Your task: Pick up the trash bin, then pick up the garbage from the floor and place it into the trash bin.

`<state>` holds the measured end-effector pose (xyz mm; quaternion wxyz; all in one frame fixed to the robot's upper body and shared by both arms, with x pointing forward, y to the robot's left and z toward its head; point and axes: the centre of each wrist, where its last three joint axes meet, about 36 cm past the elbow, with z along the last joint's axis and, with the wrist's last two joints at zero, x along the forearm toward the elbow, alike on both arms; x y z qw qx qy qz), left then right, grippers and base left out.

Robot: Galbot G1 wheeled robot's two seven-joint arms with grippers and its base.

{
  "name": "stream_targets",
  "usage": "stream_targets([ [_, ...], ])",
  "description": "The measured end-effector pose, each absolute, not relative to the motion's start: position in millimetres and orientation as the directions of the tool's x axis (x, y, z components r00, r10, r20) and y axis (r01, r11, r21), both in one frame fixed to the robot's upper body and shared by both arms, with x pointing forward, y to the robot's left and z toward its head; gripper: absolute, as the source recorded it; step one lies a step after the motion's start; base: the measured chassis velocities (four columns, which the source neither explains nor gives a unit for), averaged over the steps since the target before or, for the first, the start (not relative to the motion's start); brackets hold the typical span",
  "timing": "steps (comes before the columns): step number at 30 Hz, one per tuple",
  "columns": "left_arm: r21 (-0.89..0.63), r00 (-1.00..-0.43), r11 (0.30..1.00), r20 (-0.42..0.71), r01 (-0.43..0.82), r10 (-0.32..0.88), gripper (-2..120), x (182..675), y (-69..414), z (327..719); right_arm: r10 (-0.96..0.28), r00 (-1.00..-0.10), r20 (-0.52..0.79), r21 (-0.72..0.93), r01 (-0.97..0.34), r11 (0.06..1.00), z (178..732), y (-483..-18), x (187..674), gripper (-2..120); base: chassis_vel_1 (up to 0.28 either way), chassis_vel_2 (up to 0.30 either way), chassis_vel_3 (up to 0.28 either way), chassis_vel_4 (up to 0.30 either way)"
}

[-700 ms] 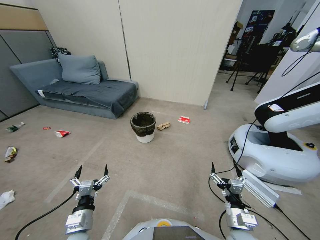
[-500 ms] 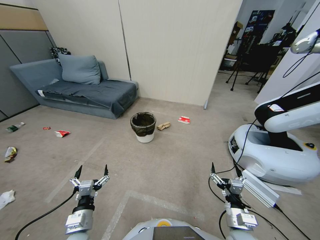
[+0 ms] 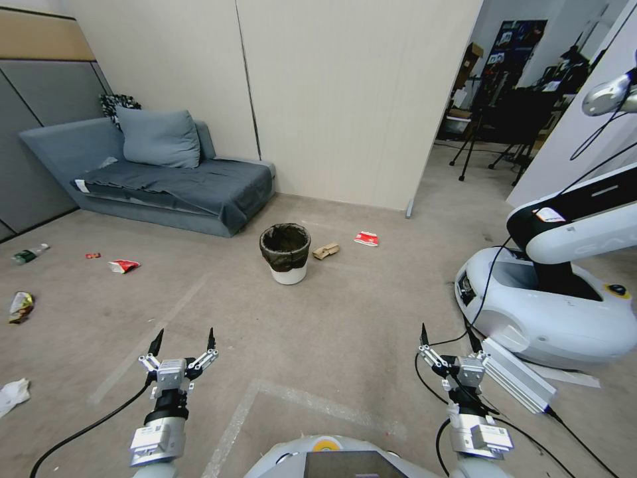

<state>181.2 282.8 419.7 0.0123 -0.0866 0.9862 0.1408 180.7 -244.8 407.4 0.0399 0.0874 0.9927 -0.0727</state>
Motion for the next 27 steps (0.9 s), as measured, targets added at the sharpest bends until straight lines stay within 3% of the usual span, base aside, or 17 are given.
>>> stream_targets([
  [12, 0.217, -0.986, 0.967, 0.063, -0.135, -0.152, 100, 198.1, 265.3, 452.5, 0.214, -0.976, 0.043, -0.158, 0.205, 0.966, 450.9, -268.6, 175.4, 100, 0.0, 0.0, 0.0, 0.0],
  [19, 0.155, -0.981, 0.984, 0.16, -0.083, -0.108, 100, 208.5, 250.6, 484.4, 0.213, -0.976, 0.05, -0.156, 0.203, 0.967, 451.5, -268.6, 175.2, 100, 0.0, 0.0, 0.0, 0.0],
  [27, 0.138, -0.98, 0.99, 0.193, -0.021, -0.048, 100, 209.5, 240.8, 491.7, 0.194, -0.978, 0.076, -0.137, 0.182, 0.974, 450.6, -263.9, 176.1, 100, 0.0, 0.0, 0.0, 0.0],
])
